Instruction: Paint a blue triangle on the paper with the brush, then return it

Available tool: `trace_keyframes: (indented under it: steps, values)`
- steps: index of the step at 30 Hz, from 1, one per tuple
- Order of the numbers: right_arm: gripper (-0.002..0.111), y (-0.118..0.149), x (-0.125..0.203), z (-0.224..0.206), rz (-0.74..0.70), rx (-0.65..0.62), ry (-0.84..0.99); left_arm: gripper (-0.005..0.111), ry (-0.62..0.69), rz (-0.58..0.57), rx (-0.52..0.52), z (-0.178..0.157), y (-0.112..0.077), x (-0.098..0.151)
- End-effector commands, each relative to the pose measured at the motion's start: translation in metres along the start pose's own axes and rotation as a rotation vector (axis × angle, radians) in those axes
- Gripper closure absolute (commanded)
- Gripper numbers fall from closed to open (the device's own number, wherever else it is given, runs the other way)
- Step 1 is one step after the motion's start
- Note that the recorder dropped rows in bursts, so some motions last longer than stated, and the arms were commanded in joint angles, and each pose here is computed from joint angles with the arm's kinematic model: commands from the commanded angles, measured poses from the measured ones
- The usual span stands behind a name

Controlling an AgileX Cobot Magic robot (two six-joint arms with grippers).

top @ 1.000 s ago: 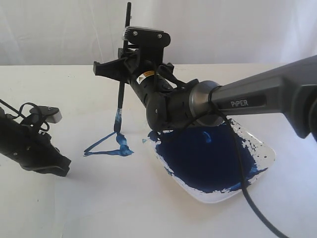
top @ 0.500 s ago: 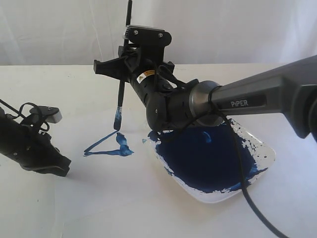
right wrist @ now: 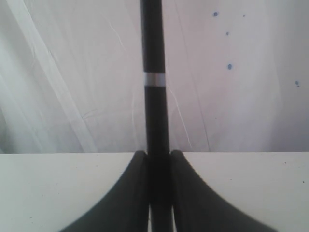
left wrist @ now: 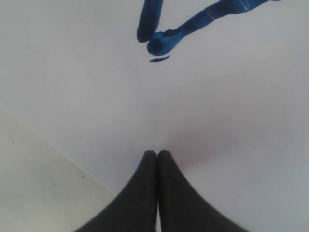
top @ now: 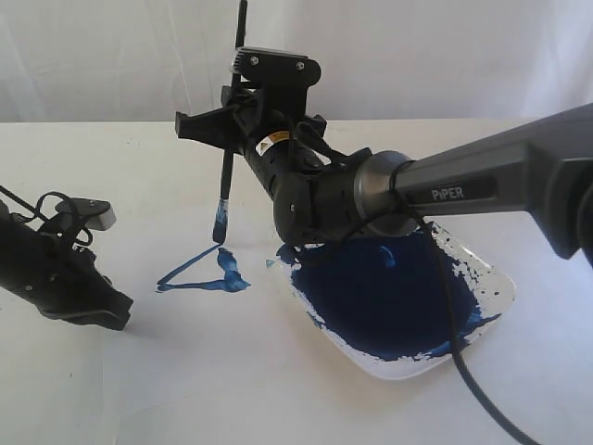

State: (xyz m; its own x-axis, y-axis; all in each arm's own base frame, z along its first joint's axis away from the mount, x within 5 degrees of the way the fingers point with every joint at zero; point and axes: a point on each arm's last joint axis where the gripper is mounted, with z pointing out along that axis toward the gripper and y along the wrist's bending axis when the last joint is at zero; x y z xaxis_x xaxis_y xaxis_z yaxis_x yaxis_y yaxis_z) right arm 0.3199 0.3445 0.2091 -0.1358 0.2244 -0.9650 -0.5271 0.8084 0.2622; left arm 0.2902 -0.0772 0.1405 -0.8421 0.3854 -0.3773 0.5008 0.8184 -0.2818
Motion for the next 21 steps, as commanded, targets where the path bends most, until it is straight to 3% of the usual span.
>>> trace_keyframes:
  steps: [1, 21]
  values:
    - [0.108, -0.003, 0.007, 0.002, -0.009, 0.003, 0.009, 0.107, 0.010, -0.007, 0.017, 0.001, -0.002, 0.003]
    - [0.108, 0.007, -0.016, -0.007, -0.106, -0.045, 0.131, 0.107, 0.010, -0.007, 0.018, 0.001, -0.002, 0.003]
